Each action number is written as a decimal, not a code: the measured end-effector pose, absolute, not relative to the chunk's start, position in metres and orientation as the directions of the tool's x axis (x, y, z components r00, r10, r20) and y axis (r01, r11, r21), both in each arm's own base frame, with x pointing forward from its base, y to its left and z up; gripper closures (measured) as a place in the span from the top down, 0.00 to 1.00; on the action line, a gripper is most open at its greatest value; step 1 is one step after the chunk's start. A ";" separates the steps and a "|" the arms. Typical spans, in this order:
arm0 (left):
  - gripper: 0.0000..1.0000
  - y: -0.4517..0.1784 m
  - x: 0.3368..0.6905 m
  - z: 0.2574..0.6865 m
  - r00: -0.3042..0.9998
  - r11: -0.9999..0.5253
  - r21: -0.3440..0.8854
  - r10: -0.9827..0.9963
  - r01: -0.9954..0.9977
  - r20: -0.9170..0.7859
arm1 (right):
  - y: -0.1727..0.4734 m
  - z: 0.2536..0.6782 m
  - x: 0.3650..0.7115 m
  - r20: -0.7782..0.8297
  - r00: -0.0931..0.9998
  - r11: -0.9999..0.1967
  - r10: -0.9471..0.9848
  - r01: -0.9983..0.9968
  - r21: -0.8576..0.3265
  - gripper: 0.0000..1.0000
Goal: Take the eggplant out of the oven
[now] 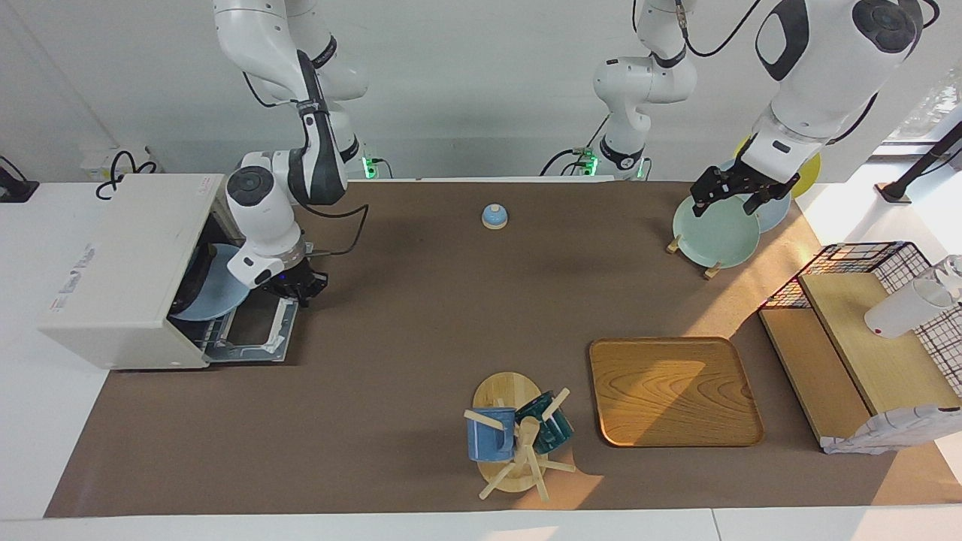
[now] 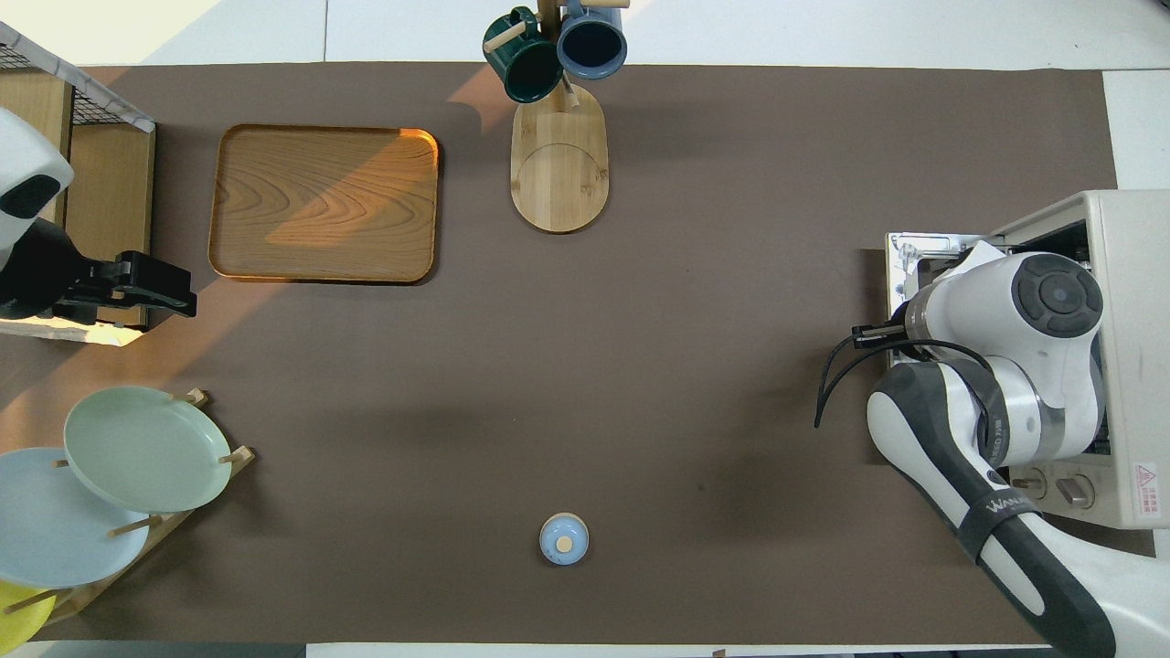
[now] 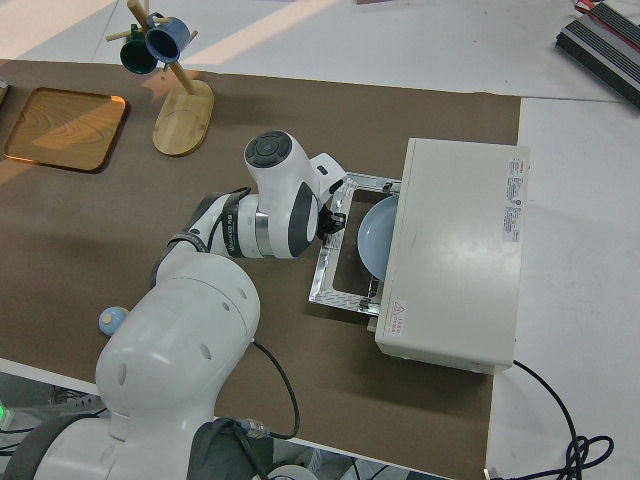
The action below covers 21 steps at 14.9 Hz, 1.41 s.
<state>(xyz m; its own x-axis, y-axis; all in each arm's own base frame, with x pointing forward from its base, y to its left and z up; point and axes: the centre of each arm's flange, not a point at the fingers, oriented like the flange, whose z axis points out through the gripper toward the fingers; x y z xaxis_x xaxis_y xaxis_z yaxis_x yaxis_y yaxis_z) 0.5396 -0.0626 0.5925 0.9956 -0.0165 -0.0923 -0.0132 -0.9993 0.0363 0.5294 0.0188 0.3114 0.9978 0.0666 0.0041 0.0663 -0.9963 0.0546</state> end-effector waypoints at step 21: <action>1.00 -0.063 0.540 0.593 0.996 -0.999 0.036 -0.017 -0.013 -0.092 | -0.010 0.415 0.547 -0.047 0.991 -0.984 0.124 0.129 0.127 0.78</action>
<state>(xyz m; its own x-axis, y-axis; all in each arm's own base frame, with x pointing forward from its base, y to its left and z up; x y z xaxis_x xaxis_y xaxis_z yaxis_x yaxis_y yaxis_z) 0.5396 -0.0626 0.5925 0.9956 -0.0165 -0.0923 -0.0132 -0.9993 0.0363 0.5474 -0.0102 0.4149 0.9912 0.1237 -0.0473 0.1288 -0.9835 0.1267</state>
